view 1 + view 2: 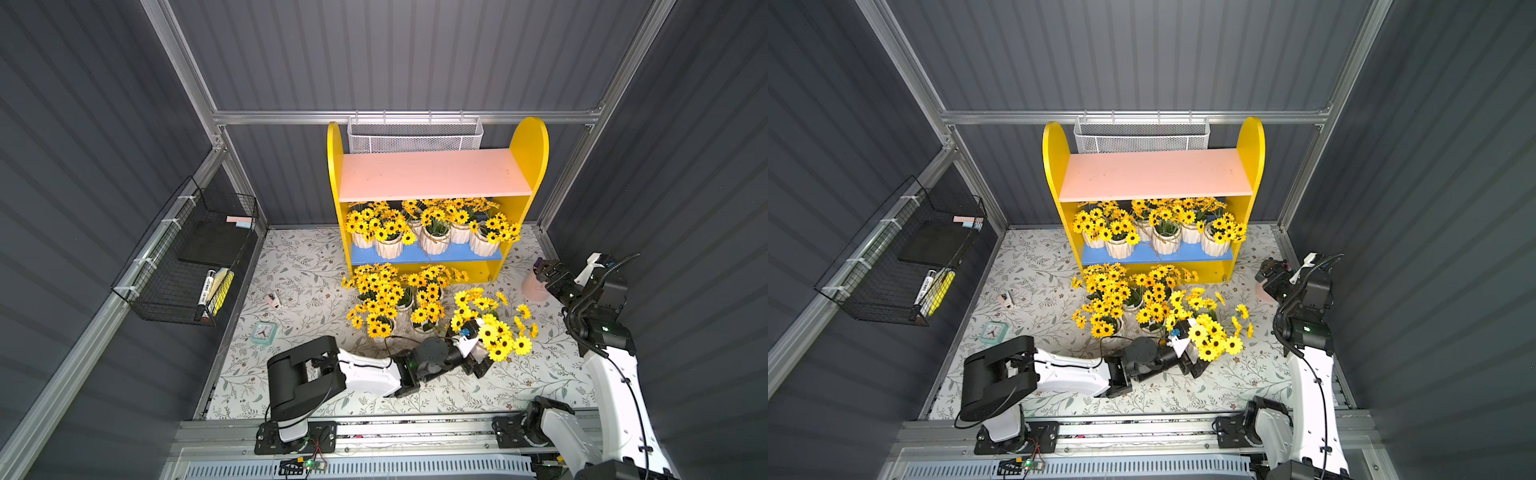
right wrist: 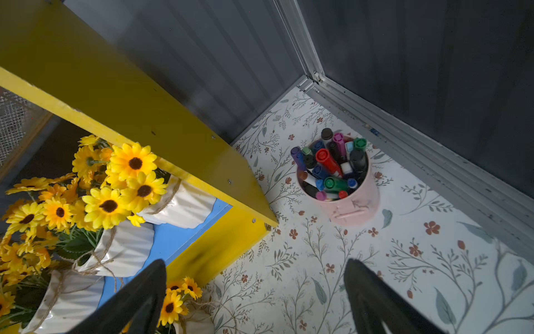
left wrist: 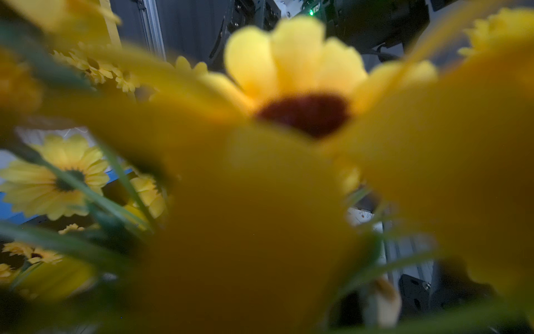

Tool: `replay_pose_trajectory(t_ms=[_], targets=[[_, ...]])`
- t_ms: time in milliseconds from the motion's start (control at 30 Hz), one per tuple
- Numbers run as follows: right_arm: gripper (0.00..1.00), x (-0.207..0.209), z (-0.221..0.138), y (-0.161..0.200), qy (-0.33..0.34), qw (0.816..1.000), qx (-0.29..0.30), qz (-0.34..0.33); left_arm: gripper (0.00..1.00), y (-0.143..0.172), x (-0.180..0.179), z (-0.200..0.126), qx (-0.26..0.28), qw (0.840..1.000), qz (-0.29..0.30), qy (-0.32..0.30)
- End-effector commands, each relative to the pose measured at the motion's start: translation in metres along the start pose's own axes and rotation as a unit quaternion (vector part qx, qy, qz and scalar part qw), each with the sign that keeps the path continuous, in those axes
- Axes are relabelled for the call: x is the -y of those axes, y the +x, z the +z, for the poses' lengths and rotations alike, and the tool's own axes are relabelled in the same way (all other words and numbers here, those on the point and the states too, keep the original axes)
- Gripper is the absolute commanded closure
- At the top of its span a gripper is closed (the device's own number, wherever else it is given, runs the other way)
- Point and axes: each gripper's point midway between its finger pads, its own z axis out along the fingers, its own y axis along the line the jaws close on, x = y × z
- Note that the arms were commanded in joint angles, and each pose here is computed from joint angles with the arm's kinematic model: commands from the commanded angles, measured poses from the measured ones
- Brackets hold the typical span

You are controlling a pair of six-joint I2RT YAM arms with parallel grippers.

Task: Take the sunflower pots off the shelves
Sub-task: Place the sunflower pot at the center of the board.

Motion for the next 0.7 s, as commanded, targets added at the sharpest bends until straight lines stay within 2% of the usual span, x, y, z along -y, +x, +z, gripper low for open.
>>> replay_pose_trajectory(t_ms=[0,233,500,667], targets=[[0.03,-0.012,-0.002,0.004,-0.037,0.999,-0.012,0.018,1.0,-0.039,0.009,0.004,0.104,0.994,-0.027,-0.032],[0.03,-0.019,-0.002,0.008,-0.059,0.998,-0.021,0.009,1.0,0.024,0.003,0.014,0.072,0.993,-0.061,-0.067],[0.03,-0.032,-0.003,0.018,-0.1,0.994,-0.05,0.01,1.0,0.066,-0.008,0.027,0.059,0.994,-0.044,-0.081],[0.04,-0.04,-0.004,0.021,-0.124,0.99,-0.061,0.006,1.0,0.087,-0.045,0.032,0.051,0.991,-0.026,-0.117]])
